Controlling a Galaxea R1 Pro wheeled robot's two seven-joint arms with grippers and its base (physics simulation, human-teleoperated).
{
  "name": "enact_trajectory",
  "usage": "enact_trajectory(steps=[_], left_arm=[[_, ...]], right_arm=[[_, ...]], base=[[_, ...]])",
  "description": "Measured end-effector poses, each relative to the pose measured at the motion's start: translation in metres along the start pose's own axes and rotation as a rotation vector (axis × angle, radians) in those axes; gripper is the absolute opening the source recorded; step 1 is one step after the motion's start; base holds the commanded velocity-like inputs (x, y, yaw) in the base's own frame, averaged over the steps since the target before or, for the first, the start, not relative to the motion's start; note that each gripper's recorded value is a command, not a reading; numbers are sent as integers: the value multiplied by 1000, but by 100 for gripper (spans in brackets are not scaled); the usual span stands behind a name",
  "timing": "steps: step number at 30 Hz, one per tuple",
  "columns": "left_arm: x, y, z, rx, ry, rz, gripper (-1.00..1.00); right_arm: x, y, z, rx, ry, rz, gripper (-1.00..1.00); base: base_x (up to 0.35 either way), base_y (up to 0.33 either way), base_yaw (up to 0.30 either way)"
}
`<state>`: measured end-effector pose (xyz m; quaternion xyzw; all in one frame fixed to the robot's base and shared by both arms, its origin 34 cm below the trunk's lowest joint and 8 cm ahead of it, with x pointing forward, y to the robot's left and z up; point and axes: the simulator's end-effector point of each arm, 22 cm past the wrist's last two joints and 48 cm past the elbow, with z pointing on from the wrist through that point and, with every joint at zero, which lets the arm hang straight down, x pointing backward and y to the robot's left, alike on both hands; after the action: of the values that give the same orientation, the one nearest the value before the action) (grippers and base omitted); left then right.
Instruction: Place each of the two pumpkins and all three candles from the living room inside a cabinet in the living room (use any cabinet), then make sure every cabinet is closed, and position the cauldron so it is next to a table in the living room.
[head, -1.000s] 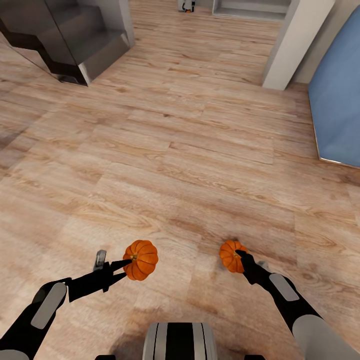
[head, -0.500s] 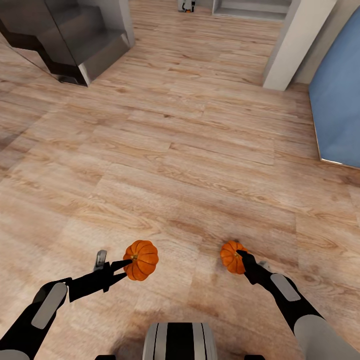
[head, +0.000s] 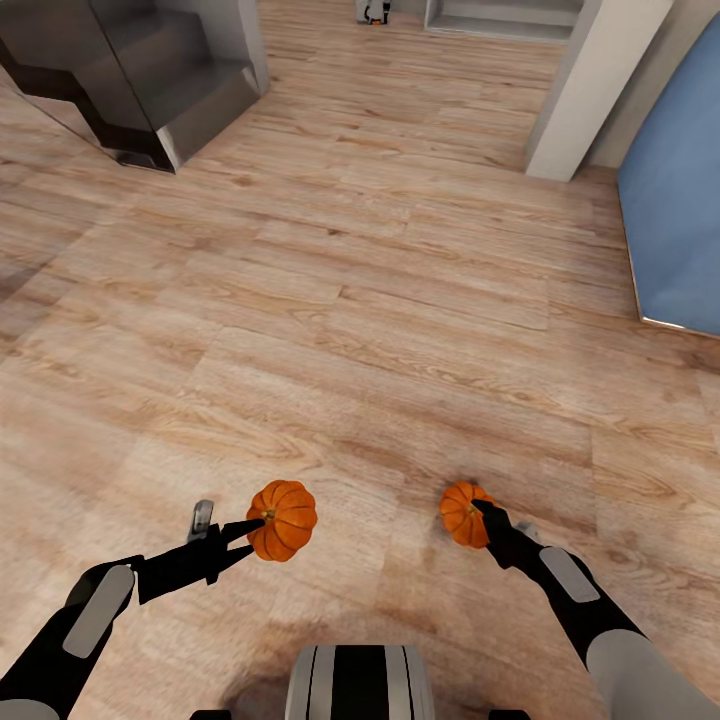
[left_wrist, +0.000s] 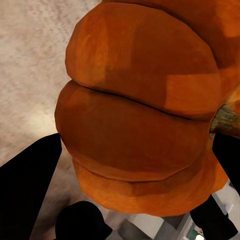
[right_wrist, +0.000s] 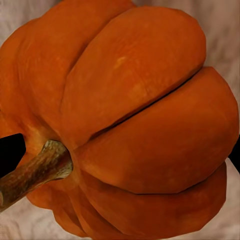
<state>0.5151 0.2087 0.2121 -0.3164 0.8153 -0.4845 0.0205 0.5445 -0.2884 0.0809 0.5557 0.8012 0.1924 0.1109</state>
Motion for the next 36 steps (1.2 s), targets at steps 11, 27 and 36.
enact_trajectory(steps=[11, 27, 36], left_arm=[[0, 0, 0, -1, 0, 0, -100], [-5, -27, -8, 29, -18, 40, -100], [-7, -45, -14, 49, -30, 69, -100]], right_arm=[[4, 1, 1, -4, 9, 8, -100], [3, 21, -13, -41, 9, 0, -100], [14, 72, -30, -210, 69, -7, -100]], base=[[0, 0, 0], [0, 0, 0], [0, 0, 0]])
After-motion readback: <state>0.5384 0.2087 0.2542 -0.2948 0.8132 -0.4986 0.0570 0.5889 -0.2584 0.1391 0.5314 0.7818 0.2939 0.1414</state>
